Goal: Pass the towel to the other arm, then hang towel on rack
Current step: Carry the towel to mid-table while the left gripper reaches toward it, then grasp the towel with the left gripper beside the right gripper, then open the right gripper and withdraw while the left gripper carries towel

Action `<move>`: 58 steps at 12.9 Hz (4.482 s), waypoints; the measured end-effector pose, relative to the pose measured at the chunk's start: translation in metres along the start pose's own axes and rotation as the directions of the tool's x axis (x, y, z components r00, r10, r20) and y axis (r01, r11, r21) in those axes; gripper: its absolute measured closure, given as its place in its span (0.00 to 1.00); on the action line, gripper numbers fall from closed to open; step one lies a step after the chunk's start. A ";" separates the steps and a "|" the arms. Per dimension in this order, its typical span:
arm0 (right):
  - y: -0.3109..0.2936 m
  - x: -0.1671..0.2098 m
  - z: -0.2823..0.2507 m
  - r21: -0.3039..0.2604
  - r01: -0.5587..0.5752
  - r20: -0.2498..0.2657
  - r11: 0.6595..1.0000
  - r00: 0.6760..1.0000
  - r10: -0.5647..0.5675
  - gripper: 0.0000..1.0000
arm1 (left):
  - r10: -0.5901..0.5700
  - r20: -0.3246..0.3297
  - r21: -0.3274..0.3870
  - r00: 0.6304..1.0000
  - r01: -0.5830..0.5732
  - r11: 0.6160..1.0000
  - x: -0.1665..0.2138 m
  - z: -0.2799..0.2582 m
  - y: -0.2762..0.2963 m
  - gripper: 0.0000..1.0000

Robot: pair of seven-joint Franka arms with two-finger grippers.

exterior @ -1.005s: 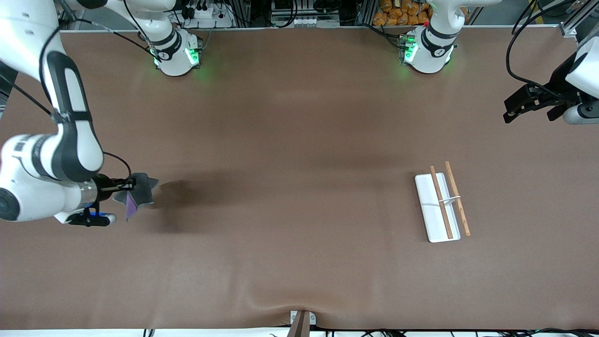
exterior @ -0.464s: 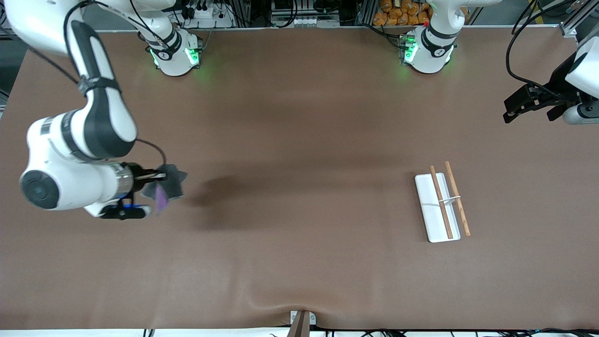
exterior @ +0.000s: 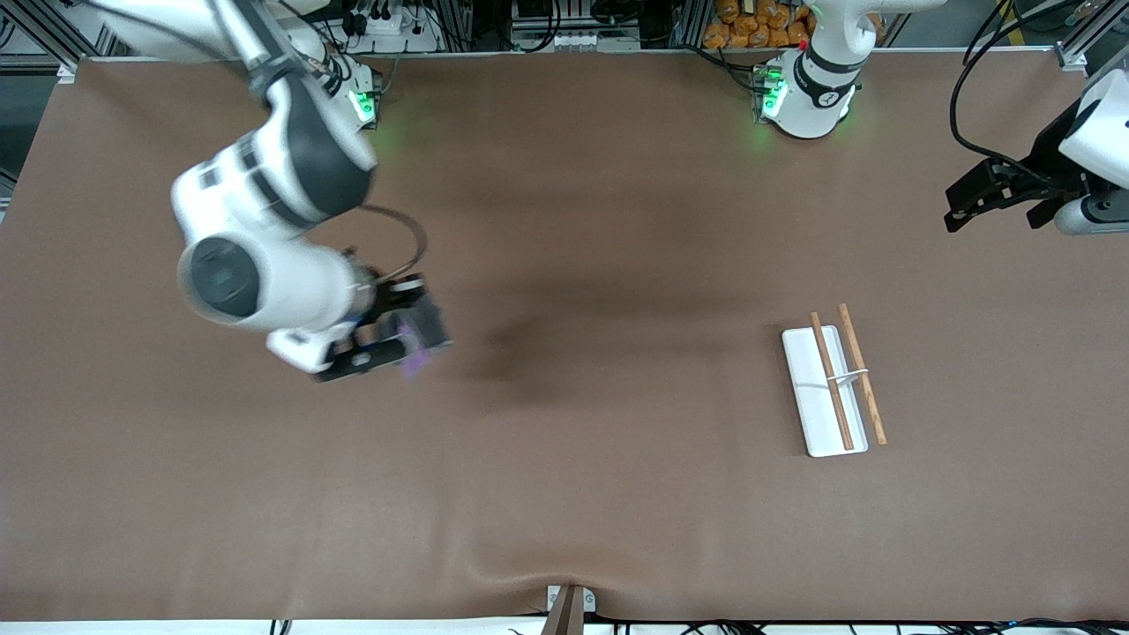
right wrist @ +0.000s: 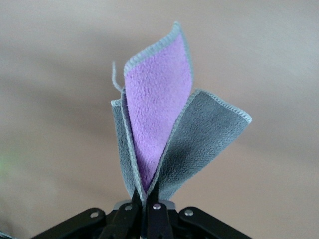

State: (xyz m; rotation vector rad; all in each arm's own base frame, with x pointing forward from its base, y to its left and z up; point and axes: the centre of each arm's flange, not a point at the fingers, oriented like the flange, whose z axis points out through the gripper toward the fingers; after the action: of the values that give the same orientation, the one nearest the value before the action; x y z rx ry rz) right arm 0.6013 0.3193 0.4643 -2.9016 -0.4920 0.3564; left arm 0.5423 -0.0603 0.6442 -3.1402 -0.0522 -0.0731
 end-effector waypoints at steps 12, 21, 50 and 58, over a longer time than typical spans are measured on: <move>-0.228 -0.012 0.070 -0.256 0.493 -0.236 0.832 0.803 -0.548 0.96 | -0.068 0.100 -0.076 0.993 0.076 0.994 0.033 0.086 0.100 0.00; -0.256 -0.027 0.082 -0.351 0.589 -0.169 0.728 0.725 -0.668 0.96 | -0.088 0.092 -0.184 0.992 0.103 0.978 0.049 0.148 0.220 0.00; -0.255 -0.028 0.083 -0.356 0.593 -0.156 0.722 0.724 -0.672 0.96 | -0.239 0.332 -0.249 0.913 0.329 0.911 0.031 0.198 0.283 0.98; -0.249 -0.027 0.081 -0.359 0.586 -0.138 0.726 0.737 -0.662 0.34 | -0.257 0.294 -0.274 0.921 0.339 0.900 0.059 0.159 0.210 0.98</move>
State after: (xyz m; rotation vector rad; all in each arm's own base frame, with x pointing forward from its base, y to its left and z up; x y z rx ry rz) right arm 0.4807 0.5522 0.4451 -2.7322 -1.5365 -0.2208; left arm 0.6151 -0.2677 0.4887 -3.4101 -0.5868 0.3566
